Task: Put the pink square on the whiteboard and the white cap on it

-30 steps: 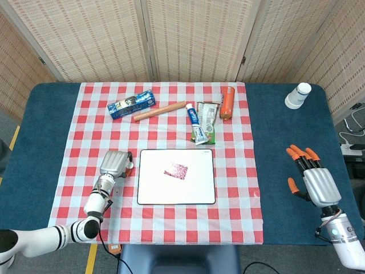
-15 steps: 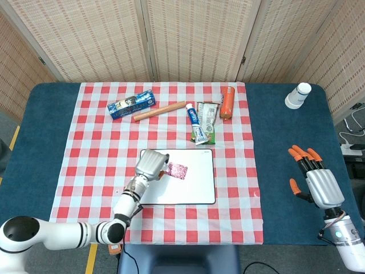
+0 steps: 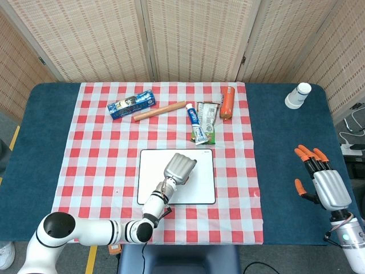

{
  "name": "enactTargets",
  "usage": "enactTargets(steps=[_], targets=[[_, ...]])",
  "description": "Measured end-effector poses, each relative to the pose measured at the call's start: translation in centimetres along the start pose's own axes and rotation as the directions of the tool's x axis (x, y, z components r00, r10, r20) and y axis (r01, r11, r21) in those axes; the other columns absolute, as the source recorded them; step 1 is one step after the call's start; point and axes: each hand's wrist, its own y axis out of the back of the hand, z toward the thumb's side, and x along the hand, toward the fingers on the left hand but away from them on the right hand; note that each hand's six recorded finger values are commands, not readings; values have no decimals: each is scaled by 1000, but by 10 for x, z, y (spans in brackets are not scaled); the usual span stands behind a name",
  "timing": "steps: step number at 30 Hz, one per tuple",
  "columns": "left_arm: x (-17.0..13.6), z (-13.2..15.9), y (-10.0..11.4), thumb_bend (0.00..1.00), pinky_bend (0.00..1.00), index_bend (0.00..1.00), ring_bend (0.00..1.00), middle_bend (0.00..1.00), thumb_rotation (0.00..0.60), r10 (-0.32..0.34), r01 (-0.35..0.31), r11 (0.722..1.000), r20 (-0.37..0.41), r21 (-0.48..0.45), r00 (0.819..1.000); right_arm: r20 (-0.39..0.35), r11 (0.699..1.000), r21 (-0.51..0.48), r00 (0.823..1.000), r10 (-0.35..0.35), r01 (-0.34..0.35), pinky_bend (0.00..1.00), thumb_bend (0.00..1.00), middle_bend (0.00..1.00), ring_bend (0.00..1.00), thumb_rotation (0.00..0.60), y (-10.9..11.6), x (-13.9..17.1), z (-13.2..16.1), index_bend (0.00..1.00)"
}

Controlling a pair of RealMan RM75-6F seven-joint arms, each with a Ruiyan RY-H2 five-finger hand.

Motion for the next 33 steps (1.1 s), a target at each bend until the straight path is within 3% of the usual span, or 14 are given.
enactTargets(steps=[24, 30, 33], targets=[[7, -38, -13, 350, 1000, 455, 1000, 1000, 600, -36, 34, 998, -29, -52, 999, 17, 1000, 24, 1000, 7, -7, 0, 436, 0, 0, 600, -6, -6, 1, 0], [6, -43, -14, 304, 1000, 339, 1000, 1000, 600, -34, 32, 998, -32, -62, 999, 16, 1000, 24, 1000, 2, -2, 0, 436, 0, 0, 600, -6, -6, 1, 0], [4, -46, -15, 251, 1000, 235, 1000, 1000, 600, -42, 40, 997, -29, -66, 999, 15, 1000, 24, 1000, -1, 0, 0, 436, 0, 0, 600, -6, -6, 1, 0]])
